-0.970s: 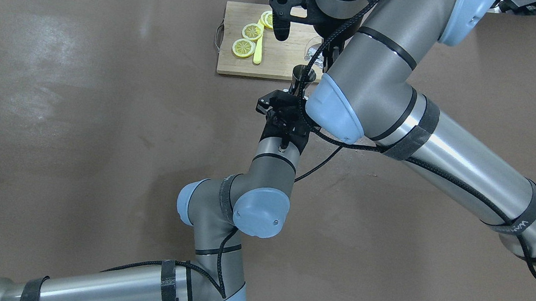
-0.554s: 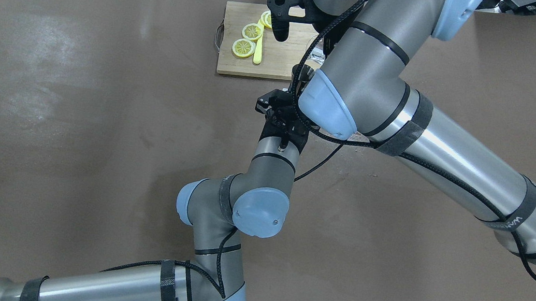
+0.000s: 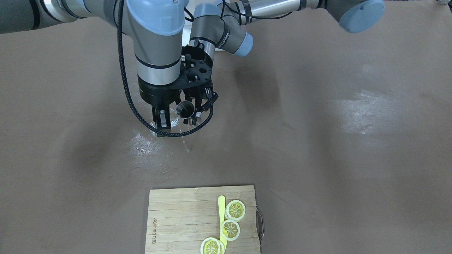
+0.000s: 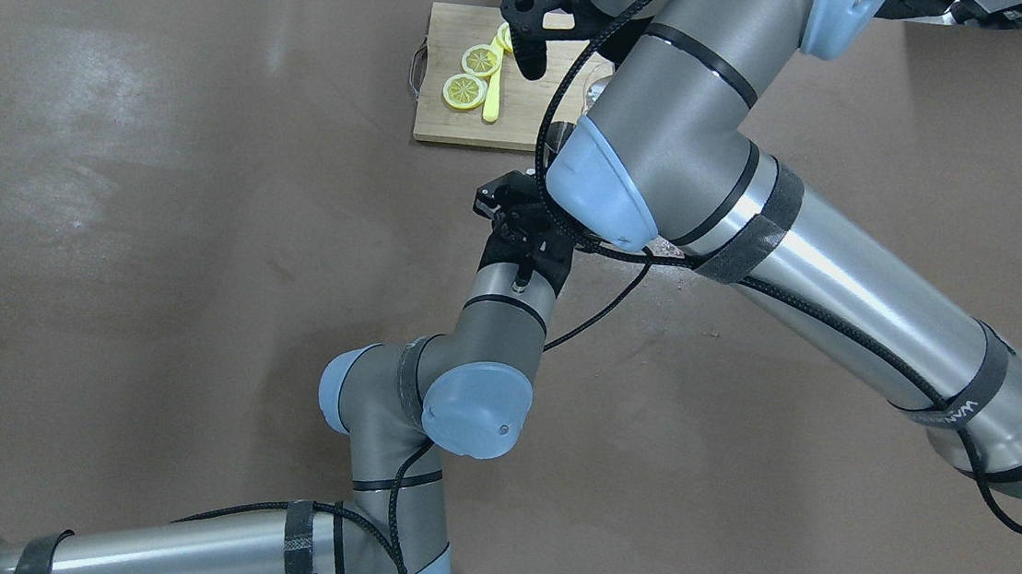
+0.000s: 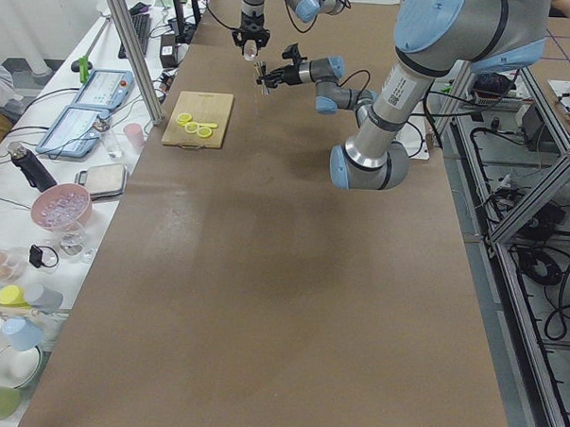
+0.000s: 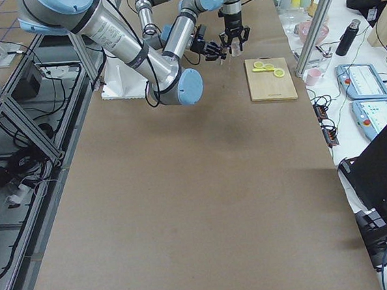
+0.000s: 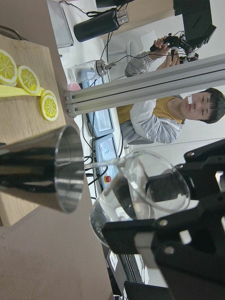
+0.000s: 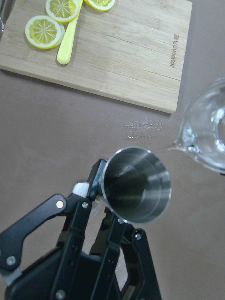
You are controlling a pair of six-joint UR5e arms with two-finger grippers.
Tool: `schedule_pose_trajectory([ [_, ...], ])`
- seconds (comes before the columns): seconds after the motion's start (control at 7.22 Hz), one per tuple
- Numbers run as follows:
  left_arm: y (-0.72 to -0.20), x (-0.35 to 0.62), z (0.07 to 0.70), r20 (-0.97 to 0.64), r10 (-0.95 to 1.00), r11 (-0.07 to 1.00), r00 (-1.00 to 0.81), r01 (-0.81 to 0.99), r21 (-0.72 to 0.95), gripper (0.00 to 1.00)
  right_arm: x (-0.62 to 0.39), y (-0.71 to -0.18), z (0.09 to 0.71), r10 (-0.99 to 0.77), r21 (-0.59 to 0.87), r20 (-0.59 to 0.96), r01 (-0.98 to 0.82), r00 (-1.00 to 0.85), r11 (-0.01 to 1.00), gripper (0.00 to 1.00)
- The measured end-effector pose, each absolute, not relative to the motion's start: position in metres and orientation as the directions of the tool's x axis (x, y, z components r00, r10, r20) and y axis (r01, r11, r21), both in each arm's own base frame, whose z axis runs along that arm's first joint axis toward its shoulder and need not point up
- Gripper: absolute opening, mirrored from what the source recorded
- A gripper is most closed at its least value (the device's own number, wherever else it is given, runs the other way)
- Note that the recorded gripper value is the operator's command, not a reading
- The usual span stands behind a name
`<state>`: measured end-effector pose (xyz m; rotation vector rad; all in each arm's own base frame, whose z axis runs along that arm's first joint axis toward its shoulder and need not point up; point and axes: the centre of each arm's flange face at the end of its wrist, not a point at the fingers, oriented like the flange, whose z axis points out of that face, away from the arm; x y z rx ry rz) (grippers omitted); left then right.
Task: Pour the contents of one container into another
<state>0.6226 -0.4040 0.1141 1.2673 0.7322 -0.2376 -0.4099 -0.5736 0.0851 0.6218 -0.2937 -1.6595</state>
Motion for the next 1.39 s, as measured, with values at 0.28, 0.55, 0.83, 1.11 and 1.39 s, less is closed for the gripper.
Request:
schedule_pose_trajectory([
  [0.28,-0.404,0.623,0.115,-0.615,0.226,0.311,0.755,0.542,0.78,0.0,-0.41,-0.571,0.079,-0.968,0.516,-0.233,0.831,-0.094,-0.205,0.0],
  [0.55,-0.405,0.624,0.114,-0.615,0.228,0.313,0.755,0.542,0.78,0.0,-0.412,-0.568,0.067,-0.965,0.518,-0.242,0.827,-0.101,-0.216,0.0],
  [0.83,-0.405,0.627,0.115,-0.613,0.229,0.316,0.756,0.538,0.782,0.0,-0.416,-0.556,0.058,-0.962,0.513,-0.249,0.827,-0.115,-0.232,0.0],
  [1.11,-0.406,0.626,0.111,-0.617,0.23,0.315,0.753,0.542,0.779,0.0,-0.414,-0.547,0.057,-0.961,0.509,-0.249,0.827,-0.122,-0.237,0.0],
  [1.39,-0.406,0.626,0.111,-0.616,0.231,0.316,0.753,0.541,0.779,0.0,-0.416,-0.544,0.06,-0.96,0.498,-0.248,0.833,-0.128,-0.24,0.0],
])
